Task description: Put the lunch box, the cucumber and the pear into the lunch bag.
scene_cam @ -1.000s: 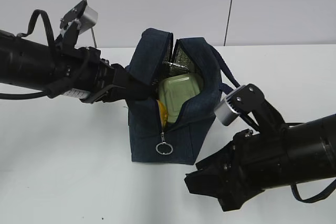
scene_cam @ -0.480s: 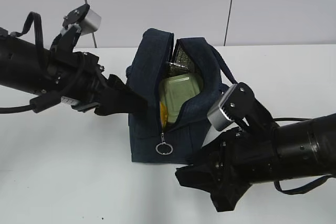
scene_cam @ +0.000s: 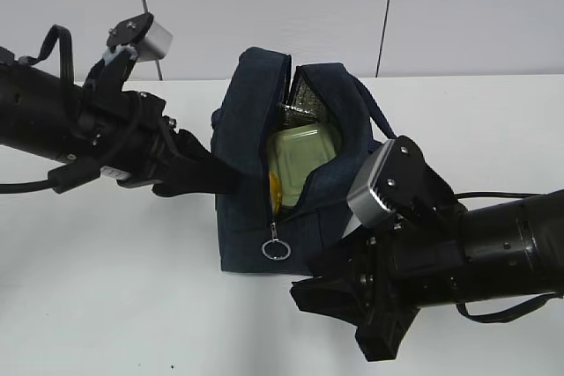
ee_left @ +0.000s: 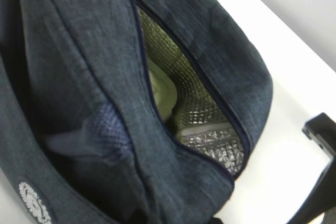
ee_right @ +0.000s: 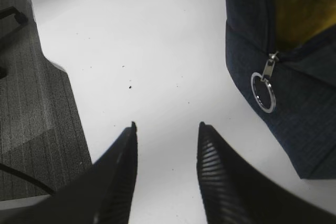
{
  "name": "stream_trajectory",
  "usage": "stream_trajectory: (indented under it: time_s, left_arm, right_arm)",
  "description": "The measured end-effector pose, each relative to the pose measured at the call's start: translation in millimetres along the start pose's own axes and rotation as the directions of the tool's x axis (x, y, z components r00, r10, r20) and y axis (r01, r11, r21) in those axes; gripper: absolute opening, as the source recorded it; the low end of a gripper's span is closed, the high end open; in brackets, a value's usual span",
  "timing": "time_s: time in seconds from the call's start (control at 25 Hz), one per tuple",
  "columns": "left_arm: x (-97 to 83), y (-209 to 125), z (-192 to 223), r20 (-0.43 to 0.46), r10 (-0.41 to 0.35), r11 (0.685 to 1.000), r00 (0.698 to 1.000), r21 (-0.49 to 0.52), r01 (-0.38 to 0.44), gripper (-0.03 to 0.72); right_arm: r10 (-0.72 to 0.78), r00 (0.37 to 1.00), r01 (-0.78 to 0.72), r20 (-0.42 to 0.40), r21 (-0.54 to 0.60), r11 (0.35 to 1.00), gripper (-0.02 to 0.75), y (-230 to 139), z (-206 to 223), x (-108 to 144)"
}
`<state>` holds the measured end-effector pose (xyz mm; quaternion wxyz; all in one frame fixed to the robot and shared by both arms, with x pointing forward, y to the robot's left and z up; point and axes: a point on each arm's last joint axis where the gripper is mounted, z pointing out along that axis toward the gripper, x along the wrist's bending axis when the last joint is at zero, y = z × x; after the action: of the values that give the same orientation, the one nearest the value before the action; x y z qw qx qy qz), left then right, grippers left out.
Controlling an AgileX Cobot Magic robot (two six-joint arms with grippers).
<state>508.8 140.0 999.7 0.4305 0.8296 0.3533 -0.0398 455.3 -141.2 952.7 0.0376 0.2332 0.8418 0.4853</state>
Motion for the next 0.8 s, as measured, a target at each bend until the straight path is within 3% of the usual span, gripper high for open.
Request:
stream_trajectory:
  time_s: [0.36, 0.44, 0.6, 0.8]
  left_arm:
    - [7.7, -1.4, 13.3, 0.022, -0.067, 0.997, 0.997, -0.03, 0.068, 0.208]
    - [9.2, -2.2, 15.9, 0.027, -0.082, 0.996, 0.996, -0.03, 0.083, 0.168]
    - [9.2, -2.6, 17.1, 0.033, -0.089, 0.996, 0.996, -0.029, 0.09, 0.014]
    - [8.5, -3.6, 19.0, 0.056, -0.101, 0.994, 0.993, -0.023, 0.103, -0.009]
  right_arm:
    - [-0.045, 0.999, 0.045, -0.005, 0.012, 0.999, 0.306, -3.4, 3.1, -1.4]
    - [-0.073, 0.997, 0.073, -0.01, 0.025, 0.997, 0.306, -7.1, 6.3, -2.9]
    - [-0.135, 0.99, 0.137, -0.03, 0.061, 0.989, 0.305, -17.8, 15.0, -6.5]
    - [-0.213, 0.976, 0.216, -0.042, 0.079, 0.973, 0.305, -22.0, 22.3, -11.6]
